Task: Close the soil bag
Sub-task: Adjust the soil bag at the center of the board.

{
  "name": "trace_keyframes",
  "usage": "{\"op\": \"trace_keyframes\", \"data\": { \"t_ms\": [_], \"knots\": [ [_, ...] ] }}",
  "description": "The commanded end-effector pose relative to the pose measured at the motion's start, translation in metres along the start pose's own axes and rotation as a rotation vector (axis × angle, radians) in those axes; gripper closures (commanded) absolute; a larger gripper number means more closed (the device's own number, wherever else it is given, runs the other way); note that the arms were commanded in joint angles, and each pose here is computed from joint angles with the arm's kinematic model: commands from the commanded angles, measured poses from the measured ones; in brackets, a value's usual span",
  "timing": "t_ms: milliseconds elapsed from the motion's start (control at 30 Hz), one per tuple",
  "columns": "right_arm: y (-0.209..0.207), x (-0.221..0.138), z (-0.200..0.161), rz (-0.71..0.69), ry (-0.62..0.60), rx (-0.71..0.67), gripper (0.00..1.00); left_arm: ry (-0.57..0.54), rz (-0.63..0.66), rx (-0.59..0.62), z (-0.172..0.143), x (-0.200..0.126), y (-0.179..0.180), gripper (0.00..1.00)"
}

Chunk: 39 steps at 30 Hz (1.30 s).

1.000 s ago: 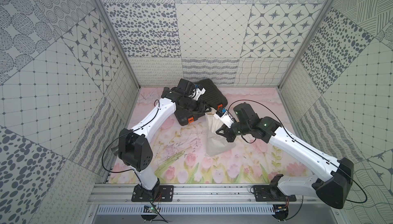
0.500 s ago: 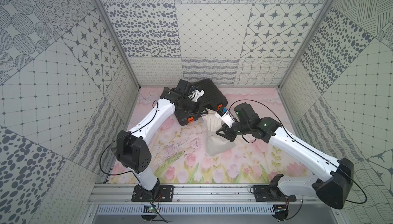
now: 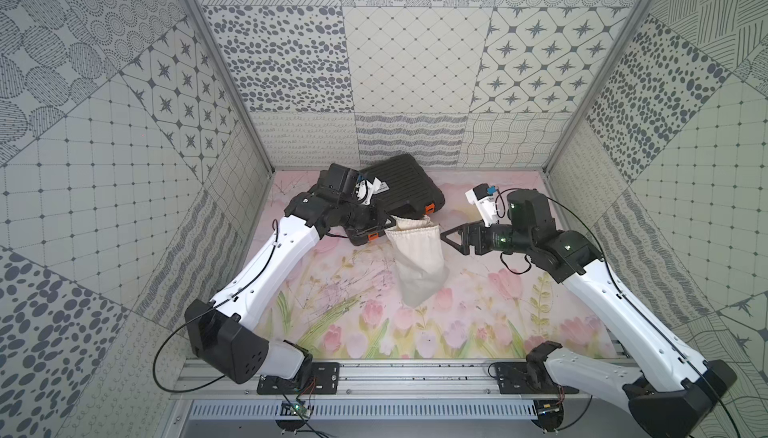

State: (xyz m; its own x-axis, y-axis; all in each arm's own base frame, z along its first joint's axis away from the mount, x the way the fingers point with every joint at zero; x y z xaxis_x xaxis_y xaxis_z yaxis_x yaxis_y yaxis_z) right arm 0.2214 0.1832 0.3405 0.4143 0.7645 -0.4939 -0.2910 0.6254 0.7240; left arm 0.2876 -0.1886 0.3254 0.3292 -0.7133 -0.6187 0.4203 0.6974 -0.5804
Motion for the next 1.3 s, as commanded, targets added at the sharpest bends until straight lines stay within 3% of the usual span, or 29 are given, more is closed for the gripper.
{"op": "trace_keyframes", "data": {
  "t_ms": [0, 33, 267, 567, 767, 1100, 1267],
  "knots": [
    [0.012, 0.001, 0.003, 0.007, 0.077, 0.190, 0.07, -0.084, 0.032, -0.064, 0.000, -0.012, -0.011, 1.00],
    [0.016, 0.005, 0.005, -0.015, 0.126, 0.207, 0.03, -0.084, 0.040, -0.062, -0.005, -0.013, -0.013, 1.00],
    [0.032, 0.012, 0.014, -0.245, 0.292, 0.237, 0.03, -0.099, 0.066, -0.056, -0.020, -0.021, -0.014, 1.00],
    [0.036, 0.038, 0.001, -0.449, 0.429, 0.117, 0.03, -0.107, 0.058, -0.056, -0.021, -0.024, -0.016, 1.00],
    [0.030, 0.046, 0.002, -0.487, 0.431, 0.117, 0.03, -0.111, 0.058, -0.044, -0.023, -0.028, -0.018, 1.00],
    [0.059, 0.056, 0.033, -0.320, 0.319, 0.201, 0.03, -0.111, 0.058, -0.042, -0.025, -0.030, -0.018, 1.00],
    [0.052, 0.070, 0.041, -0.361, 0.317, 0.214, 0.03, -0.113, 0.061, -0.037, -0.027, -0.031, -0.019, 1.00]
  ]
}}
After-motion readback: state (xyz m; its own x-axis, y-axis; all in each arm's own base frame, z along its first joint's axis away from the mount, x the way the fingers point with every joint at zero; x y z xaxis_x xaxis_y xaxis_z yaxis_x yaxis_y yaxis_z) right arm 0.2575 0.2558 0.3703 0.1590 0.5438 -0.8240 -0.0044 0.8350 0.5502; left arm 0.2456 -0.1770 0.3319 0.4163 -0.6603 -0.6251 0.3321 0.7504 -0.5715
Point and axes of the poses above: each gripper's point midway between its finger pads, its own x axis out along the fingers, its own y axis along the line the jaws close on, z = x × y, the point moved 6 cm from there along -x, back along the fingers, and after that the axes turned 15 degrees about x, right-handed, at the moved point
